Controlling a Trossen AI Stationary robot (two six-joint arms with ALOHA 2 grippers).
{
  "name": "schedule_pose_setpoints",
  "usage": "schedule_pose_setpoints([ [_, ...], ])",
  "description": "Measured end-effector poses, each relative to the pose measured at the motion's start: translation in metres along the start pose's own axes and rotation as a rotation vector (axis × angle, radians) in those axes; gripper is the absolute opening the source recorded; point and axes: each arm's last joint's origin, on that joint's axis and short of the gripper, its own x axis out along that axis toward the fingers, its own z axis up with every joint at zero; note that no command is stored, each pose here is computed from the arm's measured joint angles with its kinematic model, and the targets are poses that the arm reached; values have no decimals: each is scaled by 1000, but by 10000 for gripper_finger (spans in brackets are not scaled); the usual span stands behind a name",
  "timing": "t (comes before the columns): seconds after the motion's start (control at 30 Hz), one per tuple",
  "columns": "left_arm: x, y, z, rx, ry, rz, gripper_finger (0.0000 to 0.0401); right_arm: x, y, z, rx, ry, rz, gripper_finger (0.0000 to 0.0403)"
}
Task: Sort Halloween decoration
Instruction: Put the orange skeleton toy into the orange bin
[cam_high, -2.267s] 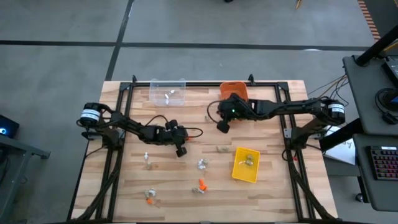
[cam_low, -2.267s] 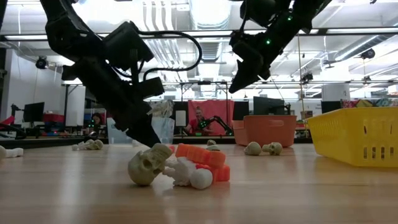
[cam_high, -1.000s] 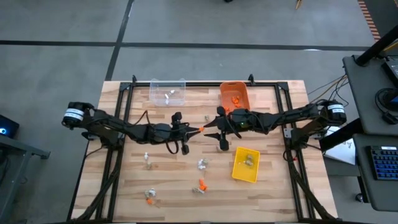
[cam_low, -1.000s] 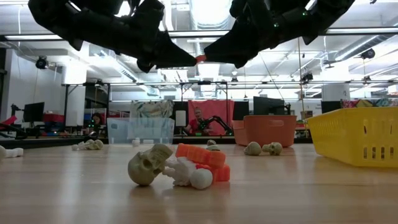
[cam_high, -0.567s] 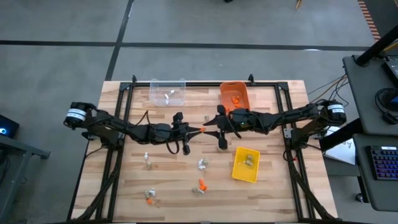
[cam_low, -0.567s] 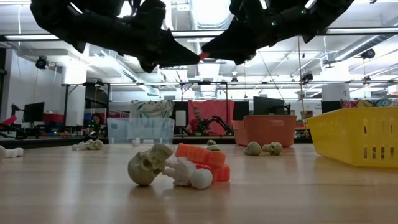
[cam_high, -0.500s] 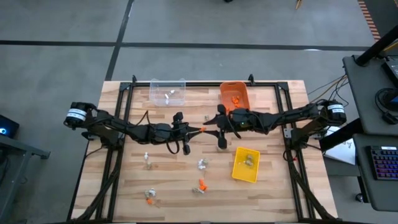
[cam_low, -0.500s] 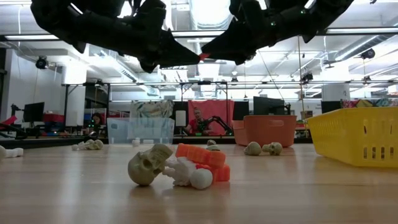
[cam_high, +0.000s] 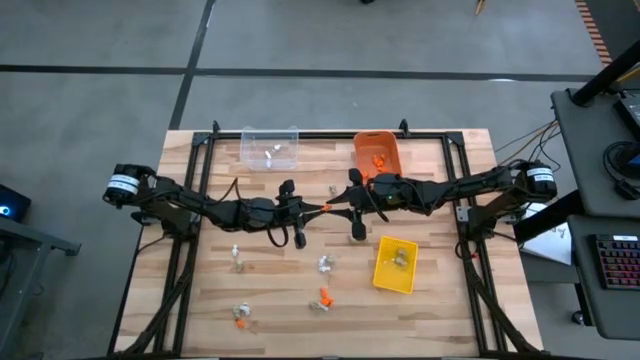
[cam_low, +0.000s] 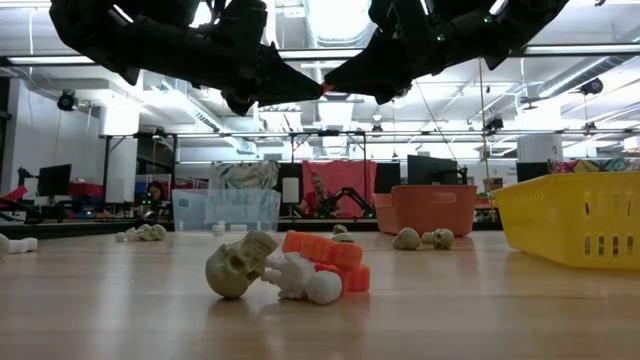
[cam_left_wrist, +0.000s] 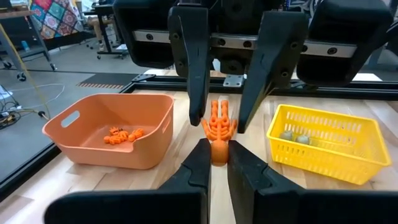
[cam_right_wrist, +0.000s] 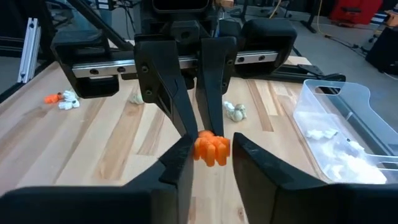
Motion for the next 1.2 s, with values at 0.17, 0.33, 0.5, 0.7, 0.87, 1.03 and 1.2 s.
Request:
schedule_pose_setpoints([
  [0.17, 0, 0, 0, -1, -3, 0, 6, 0, 0, 0, -2, 0, 0, 44],
  [0.33, 0, 0, 0, -1, -3, 0, 7, 0, 0, 0, -7, 0, 0, 15],
  [0.5, 0, 0, 0, -4, -3, 0, 9, 0, 0, 0, -7, 0, 0, 14],
  [0.7, 0, 0, 0, -5, -4, -1, 56, 0, -2, -1, -3, 7, -5, 13],
  [0.87, 0, 0, -3, -5, 32, 9, 127, -3, -16, -6, 38, 59, -76, 13],
  [1.03, -1, 0, -11, -25, 111, 9, 186, -17, -53, -17, 103, 295, -387, 13],
  [1.2, -1, 1, -17, -59, 165, 18, 209, -42, -100, -36, 290, 593, -736, 13],
])
